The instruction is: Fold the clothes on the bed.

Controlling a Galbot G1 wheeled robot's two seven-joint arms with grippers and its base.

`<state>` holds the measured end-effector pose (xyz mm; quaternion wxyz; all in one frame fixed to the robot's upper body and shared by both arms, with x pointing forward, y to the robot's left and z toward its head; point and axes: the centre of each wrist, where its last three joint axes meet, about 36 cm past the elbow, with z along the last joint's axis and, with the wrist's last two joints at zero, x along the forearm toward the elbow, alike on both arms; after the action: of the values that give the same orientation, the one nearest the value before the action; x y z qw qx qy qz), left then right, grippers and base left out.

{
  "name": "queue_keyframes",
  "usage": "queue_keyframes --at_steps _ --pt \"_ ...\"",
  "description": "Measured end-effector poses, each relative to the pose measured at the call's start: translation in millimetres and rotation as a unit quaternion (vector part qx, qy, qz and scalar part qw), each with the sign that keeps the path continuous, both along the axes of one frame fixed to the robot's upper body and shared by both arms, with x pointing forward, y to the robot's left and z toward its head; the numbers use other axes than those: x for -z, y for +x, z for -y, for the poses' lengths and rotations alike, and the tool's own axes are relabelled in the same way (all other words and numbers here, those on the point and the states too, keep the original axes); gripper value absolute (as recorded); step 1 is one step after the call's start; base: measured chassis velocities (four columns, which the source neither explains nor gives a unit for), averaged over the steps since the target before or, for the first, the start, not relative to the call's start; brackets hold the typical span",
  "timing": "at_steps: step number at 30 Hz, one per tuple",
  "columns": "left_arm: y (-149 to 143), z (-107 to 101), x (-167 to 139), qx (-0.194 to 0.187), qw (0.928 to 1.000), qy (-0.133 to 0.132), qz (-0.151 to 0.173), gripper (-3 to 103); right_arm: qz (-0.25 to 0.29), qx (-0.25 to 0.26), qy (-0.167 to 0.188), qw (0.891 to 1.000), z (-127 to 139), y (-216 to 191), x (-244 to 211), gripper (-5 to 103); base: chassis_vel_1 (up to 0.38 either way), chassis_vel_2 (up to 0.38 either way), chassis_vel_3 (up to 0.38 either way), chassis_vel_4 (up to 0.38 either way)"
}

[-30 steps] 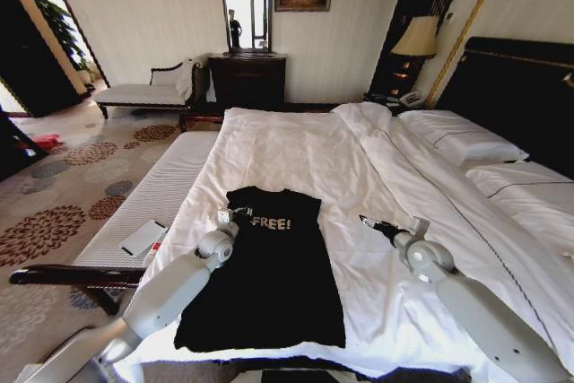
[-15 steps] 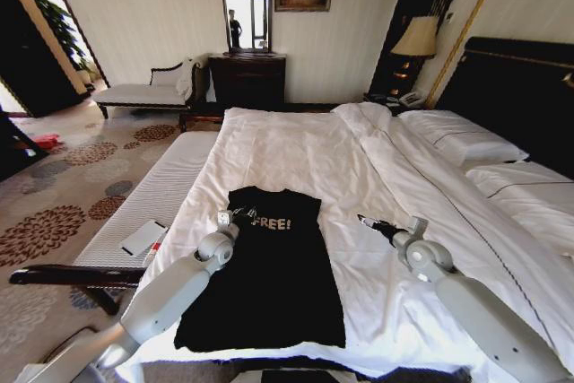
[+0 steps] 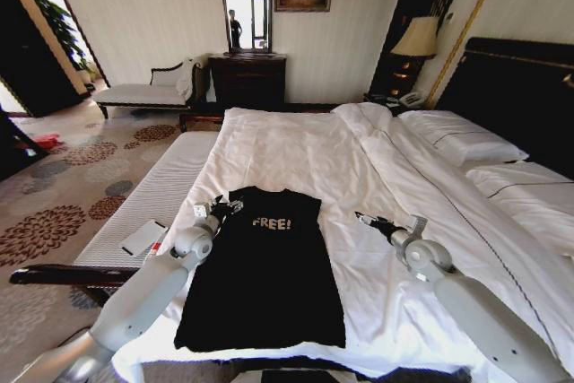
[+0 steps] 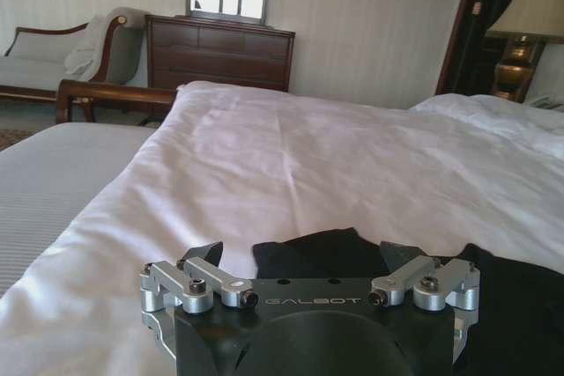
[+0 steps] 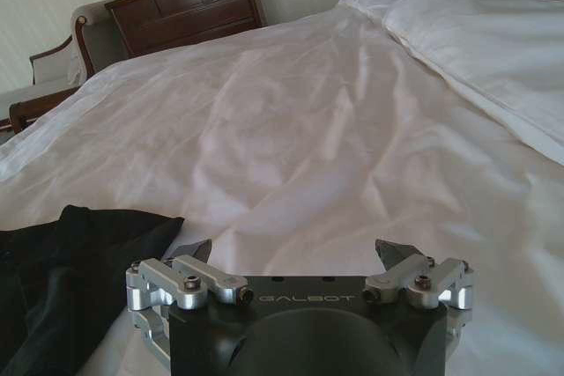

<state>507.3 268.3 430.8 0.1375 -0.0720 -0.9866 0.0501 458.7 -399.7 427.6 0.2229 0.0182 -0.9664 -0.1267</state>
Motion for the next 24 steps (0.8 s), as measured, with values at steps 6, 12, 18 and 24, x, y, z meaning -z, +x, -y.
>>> queue_keyframes --at_steps 6,12,18,24 --pt "15 -16 7 -0.021 0.9997 -0.011 -0.011 100 -0.002 0.002 -0.001 1.0 1 -1 4 100 0.0 0.0 0.0 0.0" --pt "33 -25 9 -0.033 0.9984 -0.04 -0.023 100 -0.003 0.007 -0.003 1.0 6 -4 7 100 0.0 0.0 0.0 0.0" --pt "54 -34 22 -0.023 0.9981 -0.043 -0.038 100 -0.006 0.014 -0.006 1.0 12 -3 9 100 0.0 0.0 0.0 0.0" --pt "72 -36 31 -0.023 0.9975 -0.043 -0.051 100 -0.006 0.014 -0.006 1.0 12 0 9 100 0.0 0.0 0.0 0.0"
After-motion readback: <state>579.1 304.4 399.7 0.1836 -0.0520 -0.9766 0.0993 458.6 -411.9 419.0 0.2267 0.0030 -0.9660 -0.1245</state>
